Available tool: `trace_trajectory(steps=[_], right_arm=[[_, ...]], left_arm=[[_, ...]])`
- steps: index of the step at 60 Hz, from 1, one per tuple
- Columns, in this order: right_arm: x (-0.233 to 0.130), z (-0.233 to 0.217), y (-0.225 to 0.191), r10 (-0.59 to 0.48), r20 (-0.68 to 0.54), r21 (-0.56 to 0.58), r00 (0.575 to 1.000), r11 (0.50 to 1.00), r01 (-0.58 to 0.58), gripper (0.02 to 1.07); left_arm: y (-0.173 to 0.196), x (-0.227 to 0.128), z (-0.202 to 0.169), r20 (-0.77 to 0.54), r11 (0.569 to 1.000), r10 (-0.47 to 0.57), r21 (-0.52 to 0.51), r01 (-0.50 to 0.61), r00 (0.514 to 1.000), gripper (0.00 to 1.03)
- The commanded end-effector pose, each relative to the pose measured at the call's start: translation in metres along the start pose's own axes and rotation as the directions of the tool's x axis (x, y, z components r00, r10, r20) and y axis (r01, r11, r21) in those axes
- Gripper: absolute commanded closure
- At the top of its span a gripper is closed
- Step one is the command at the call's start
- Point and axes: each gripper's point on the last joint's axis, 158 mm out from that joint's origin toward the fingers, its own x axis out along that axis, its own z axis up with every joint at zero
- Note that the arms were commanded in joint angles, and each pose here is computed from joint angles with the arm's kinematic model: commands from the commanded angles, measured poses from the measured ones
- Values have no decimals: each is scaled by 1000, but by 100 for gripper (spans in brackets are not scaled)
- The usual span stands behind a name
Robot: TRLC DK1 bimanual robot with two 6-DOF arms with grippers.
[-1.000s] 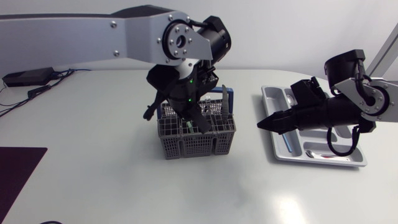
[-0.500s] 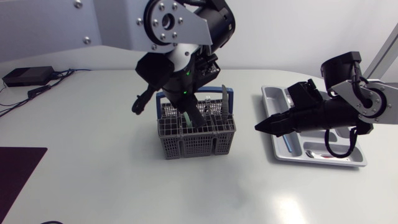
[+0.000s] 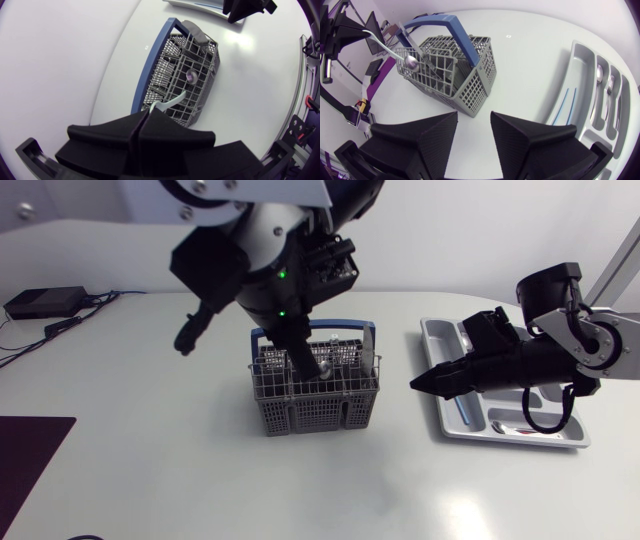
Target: Unload the cutlery basket into the drawer organizer.
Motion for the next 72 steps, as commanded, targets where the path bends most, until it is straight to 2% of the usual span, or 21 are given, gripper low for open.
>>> trace_trajectory(steps=[1, 15, 22, 29, 32, 34, 41, 46, 55, 66, 72], right_arm=[[0, -9, 4, 4, -7, -21, 1000, 1000, -4, 56], [-4, -8, 9, 6, 6, -50, 1000, 999, -6, 56], [-12, -5, 18, 6, 41, -111, 999, 994, -1, 56], [-26, -3, 34, 12, 93, -202, 996, 979, 7, 56], [-37, 1, 42, 6, 137, -261, 991, 965, 30, 56], [-42, 2, 46, -1, 153, -288, 988, 957, 45, 56], [-60, 5, 64, 11, 204, -372, 979, 926, 67, 56], [-68, 4, 80, 41, 213, -419, 976, 906, 54, 56], [-75, -1, 104, 82, 249, -505, 965, 861, 57, 56], [-66, -14, 127, 80, 293, -609, 953, 784, 121, 56], [-60, -16, 133, 88, 302, -625, 949, 770, 127, 56]], left_arm=[[9, -18, -6, 24, 999, 24, 21, -25, 999, 87], [1, -18, -11, 19, 998, 16, 61, -17, 1000, 87], [7, -13, -6, 27, 1000, 13, 4, -13, 1000, 87], [-2, 0, 1, 40, 978, -154, -133, 158, 987, 87], [-7, 2, 6, 62, 946, -250, -197, 257, 966, 87], [-8, 2, 7, 69, 933, -278, -217, 287, 958, 87], [-24, 1, 22, 129, 813, -479, -307, 494, 868, 87], [-35, 2, 30, 148, 744, -563, -337, 577, 813, 87], [-51, 0, 43, 182, 645, -659, -363, 673, 730, 87], [-67, -1, 52, 203, 563, -730, -361, 743, 652, 87], [-74, -4, 56, 217, 515, -765, -360, 778, 606, 87]])
